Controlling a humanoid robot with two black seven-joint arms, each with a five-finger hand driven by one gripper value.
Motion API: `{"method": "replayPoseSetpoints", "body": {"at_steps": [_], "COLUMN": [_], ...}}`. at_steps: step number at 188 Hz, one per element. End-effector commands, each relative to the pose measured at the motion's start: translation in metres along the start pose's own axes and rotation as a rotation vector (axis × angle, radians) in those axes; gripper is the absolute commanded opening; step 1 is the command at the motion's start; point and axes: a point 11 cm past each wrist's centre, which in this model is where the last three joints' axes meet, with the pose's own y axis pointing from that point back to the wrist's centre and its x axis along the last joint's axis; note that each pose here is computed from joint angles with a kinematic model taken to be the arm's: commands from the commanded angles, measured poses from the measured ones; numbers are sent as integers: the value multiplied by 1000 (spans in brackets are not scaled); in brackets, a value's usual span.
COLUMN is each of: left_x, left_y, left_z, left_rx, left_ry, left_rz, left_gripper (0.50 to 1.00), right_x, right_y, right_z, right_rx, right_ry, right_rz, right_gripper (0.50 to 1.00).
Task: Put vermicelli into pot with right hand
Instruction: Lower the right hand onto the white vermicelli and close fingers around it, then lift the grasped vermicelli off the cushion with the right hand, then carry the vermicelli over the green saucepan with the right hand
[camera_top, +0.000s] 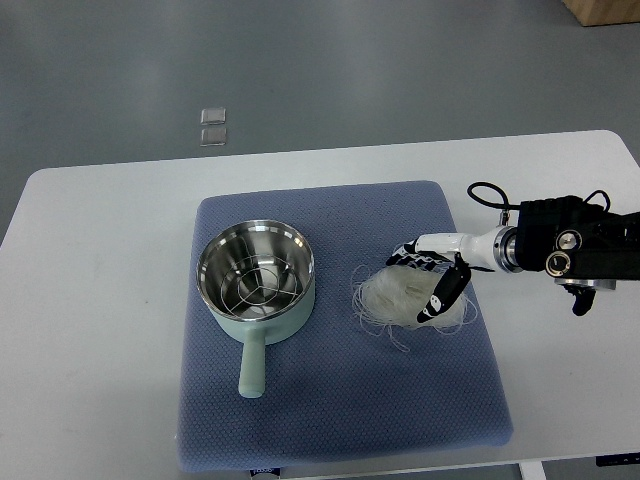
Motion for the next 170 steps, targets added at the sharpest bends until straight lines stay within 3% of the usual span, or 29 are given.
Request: {"method": "replayPoseSetpoints", "body": {"at_steps": [1, 4, 5, 6, 7, 8, 9, 12, 13, 14, 15, 17, 65, 95, 146, 170], "left_x": [0, 0, 0, 0, 0, 0, 0, 0, 0, 0, 0, 1, 1, 1, -1, -2], "left_y": [0, 0, 0, 0, 0, 0, 0, 0, 0, 0, 0, 0, 0, 0, 0, 0], "left_z": [1, 1, 0, 0, 1, 1, 1, 1, 1, 1, 1, 0, 1, 0, 1, 0], "left_rx": [-1, -1, 1, 1, -1, -1, -1, -1, -1, -1, -1, 1, -1, -1, -1, -1], "left_ry": [-2, 1, 0, 0, -2, -2, -1, 1, -1, -1, -2, 0, 0, -3, -2, -3], "left_rz": [0, 0, 0, 0, 0, 0, 0, 0, 0, 0, 2, 1, 4, 5, -1, -4], "left_gripper": [1000, 1000, 1000, 1000, 1000, 1000, 1000, 1000, 1000, 1000, 1000, 1000, 1000, 1000, 1000, 1000], "right_x": [-7, -8, -9, -9, -9, -9, -10, -10, -11, -11, -11, -11, -6, 21, 83, 108], "right_y": [-6, -7, -7, -7, -7, -7, -8, -8, -8, -8, -9, -9, -9, 7, 57, 72], "right_z": [3, 3, 3, 3, 3, 3, 4, 4, 4, 4, 5, 6, 13, 15, -39, -84], "right_rx": [22, 25, 28, 28, 31, 31, 33, 36, 38, 38, 38, 38, 32, 19, 96, 160], "right_ry": [36, 44, 49, 50, 55, 55, 61, 68, 72, 72, 78, 80, 109, 107, 171, 180], "right_rz": [14, 12, 12, 12, 11, 11, 12, 12, 13, 13, 14, 14, 50, 102, 152, 182], "right_gripper": [785, 750, 713, 713, 677, 676, 640, 605, 568, 568, 527, 500, 500, 500, 500, 500]}}
